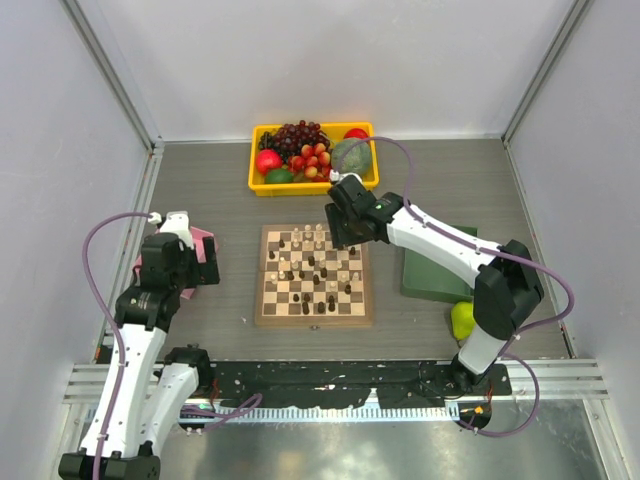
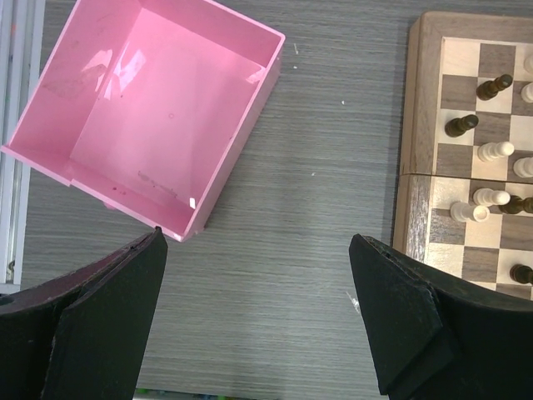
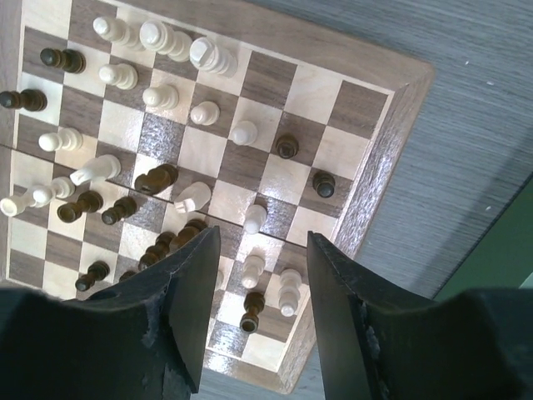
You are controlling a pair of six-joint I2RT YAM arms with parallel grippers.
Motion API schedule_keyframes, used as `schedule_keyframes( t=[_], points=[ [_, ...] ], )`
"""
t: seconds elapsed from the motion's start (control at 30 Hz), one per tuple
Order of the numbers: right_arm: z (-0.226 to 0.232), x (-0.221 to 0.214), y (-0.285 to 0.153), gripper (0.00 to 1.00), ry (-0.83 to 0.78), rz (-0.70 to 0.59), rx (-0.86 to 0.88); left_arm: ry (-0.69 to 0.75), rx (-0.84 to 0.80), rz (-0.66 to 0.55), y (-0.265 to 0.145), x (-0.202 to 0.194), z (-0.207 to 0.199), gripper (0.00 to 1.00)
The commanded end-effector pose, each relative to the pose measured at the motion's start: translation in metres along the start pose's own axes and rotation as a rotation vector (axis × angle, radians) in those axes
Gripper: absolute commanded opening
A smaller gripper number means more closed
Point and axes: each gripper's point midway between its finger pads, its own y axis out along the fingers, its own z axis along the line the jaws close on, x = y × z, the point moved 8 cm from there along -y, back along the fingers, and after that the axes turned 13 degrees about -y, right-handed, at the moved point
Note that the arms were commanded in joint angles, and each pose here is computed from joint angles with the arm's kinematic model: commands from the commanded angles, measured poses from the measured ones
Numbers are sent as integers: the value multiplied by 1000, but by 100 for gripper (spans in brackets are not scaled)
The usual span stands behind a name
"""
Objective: Set up the chess pieces on the board
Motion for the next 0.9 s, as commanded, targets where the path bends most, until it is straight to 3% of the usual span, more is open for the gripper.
schedule_keyframes(
  t=[0.0, 0.2, 0.47, 0.87],
  points=[
    [5, 11, -18, 52, -25, -38, 64, 6, 15, -51, -2, 11, 0, 99],
    [30, -6, -28, 51, -52, -26, 162, 5, 18, -48, -1, 11, 1, 99],
    [52, -20, -12, 47, -80, 32, 214, 6, 23, -37, 0, 10, 1, 99],
    [53, -24, 0, 49, -34, 42, 170, 5, 23, -29, 1, 10, 1, 99]
  ],
)
